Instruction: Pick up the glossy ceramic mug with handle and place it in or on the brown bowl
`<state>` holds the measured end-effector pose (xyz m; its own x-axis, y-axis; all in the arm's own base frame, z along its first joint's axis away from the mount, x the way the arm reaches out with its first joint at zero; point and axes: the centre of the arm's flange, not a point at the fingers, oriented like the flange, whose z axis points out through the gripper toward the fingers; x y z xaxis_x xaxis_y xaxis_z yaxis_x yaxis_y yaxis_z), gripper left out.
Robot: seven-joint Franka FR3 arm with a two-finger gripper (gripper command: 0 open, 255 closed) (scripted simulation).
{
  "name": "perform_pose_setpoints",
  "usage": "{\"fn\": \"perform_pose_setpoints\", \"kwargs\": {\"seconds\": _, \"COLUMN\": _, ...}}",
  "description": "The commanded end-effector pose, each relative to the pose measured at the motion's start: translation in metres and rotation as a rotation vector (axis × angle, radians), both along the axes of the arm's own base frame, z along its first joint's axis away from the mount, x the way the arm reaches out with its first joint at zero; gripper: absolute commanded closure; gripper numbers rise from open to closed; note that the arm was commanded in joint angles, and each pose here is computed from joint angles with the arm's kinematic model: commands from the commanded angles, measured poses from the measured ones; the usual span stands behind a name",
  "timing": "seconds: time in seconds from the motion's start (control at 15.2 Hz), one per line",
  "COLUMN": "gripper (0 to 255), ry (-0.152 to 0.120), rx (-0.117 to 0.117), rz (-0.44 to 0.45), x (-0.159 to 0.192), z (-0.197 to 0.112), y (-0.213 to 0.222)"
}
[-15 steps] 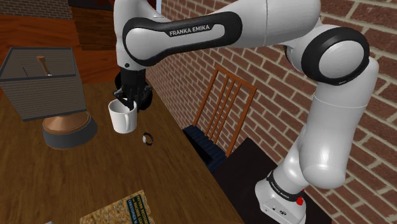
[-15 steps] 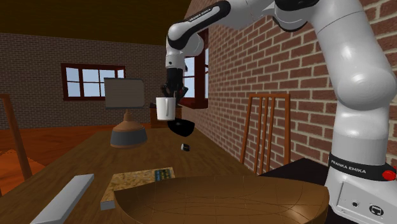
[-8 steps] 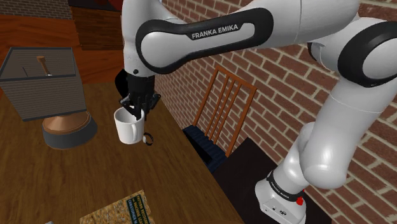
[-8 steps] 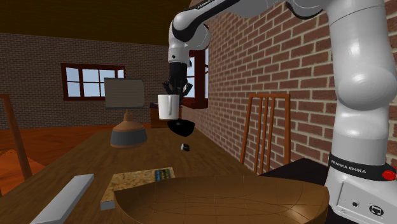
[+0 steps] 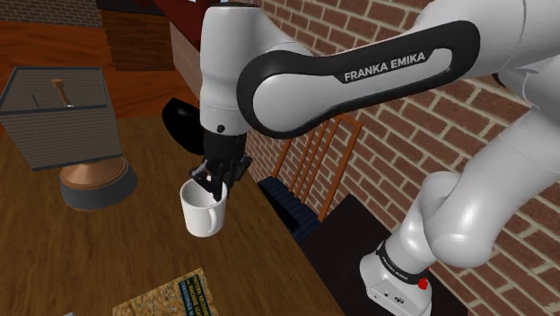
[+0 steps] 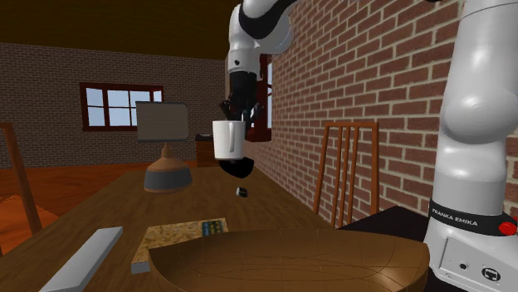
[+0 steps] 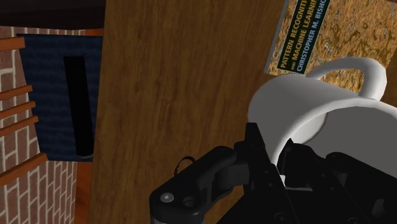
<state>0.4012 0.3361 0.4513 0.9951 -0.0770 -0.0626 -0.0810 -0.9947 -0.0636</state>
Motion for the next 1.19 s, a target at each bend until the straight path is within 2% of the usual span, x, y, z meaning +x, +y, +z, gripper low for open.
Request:
{"fn": "perform_pose_setpoints", "kwargs": {"seconds": 0.0, "gripper": 255, "ry": 0.000, "rx": 0.000, "rz": -0.001, "x": -0.024, "z": 0.000, "y": 0.002}}
{"fn": "perform_pose_setpoints", "kwargs": {"seconds": 1.12, "gripper": 255, "ry": 0.000, "rx": 0.000, "rz": -0.001, "x": -0.246, "z": 0.011, "y": 0.035}}
